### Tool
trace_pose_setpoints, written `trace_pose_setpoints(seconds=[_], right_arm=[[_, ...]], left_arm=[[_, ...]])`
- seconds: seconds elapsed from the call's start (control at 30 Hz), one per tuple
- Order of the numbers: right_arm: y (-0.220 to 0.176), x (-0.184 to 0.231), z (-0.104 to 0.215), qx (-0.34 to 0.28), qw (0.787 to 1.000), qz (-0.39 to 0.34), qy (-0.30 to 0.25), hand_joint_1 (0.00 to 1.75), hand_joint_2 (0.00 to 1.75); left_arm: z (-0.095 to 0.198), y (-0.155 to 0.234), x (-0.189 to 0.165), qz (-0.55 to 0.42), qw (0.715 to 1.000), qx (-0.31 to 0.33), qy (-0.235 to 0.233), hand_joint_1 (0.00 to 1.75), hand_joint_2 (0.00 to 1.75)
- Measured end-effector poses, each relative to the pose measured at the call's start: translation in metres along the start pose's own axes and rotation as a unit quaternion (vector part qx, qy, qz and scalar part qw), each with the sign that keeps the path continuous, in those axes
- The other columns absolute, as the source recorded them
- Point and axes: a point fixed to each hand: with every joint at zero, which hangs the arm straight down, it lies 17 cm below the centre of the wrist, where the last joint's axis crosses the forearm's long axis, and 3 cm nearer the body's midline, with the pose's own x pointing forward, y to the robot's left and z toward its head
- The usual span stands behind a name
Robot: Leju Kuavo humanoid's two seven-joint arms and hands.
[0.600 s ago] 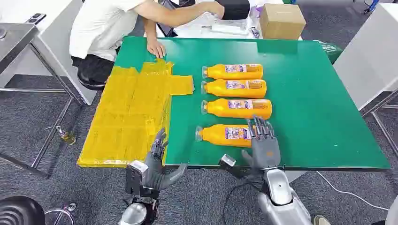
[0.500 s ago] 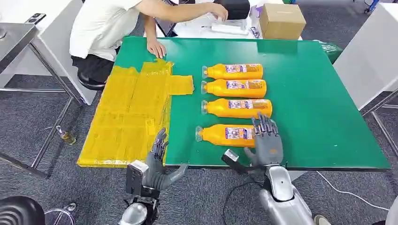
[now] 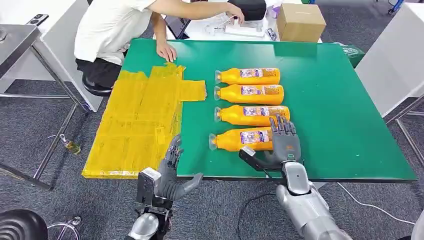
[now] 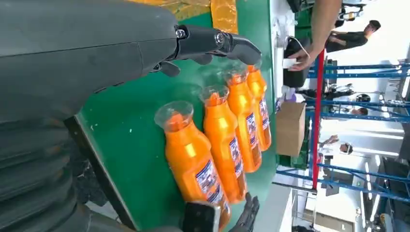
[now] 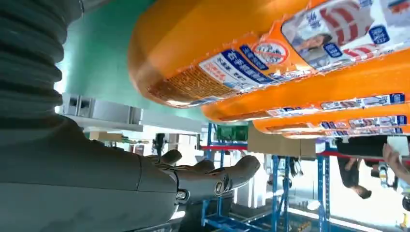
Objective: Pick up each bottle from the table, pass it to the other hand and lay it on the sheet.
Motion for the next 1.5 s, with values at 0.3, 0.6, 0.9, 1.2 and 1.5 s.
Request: trace_pose_setpoints(seconds=[0.3,0.6,0.9,1.2,1.5], right_arm=[[0.014,-0.003,-0.005,0.035,0.999,-0.001,0.006,0.00,1.75],[0.048,-0.012,-0.008,0.141,0.990,0.002,0.018,1.75,1.75],[0.047,-0.016,-0.012,0.149,0.989,0.000,0.018,1.75,1.75],[0.050,-0.006,-0.008,0.150,0.987,-0.055,-0.005,1.75,1.75],[0.034,0.060,0.015,0.151,0.935,-0.311,-0.079,1.75,1.75]], left_arm=[[-0.001,-0.003,-0.002,0.009,1.000,-0.006,0.006,0.00,1.75],[-0.002,-0.009,-0.002,0.029,0.999,-0.017,0.012,0.00,1.75],[-0.003,-0.010,-0.001,0.030,0.999,-0.019,0.011,0.00,1.75],[-0.004,-0.010,0.002,0.031,0.999,-0.020,0.008,0.00,1.75],[-0.004,-0.011,0.010,0.040,0.999,-0.024,-0.003,0.00,1.75]])
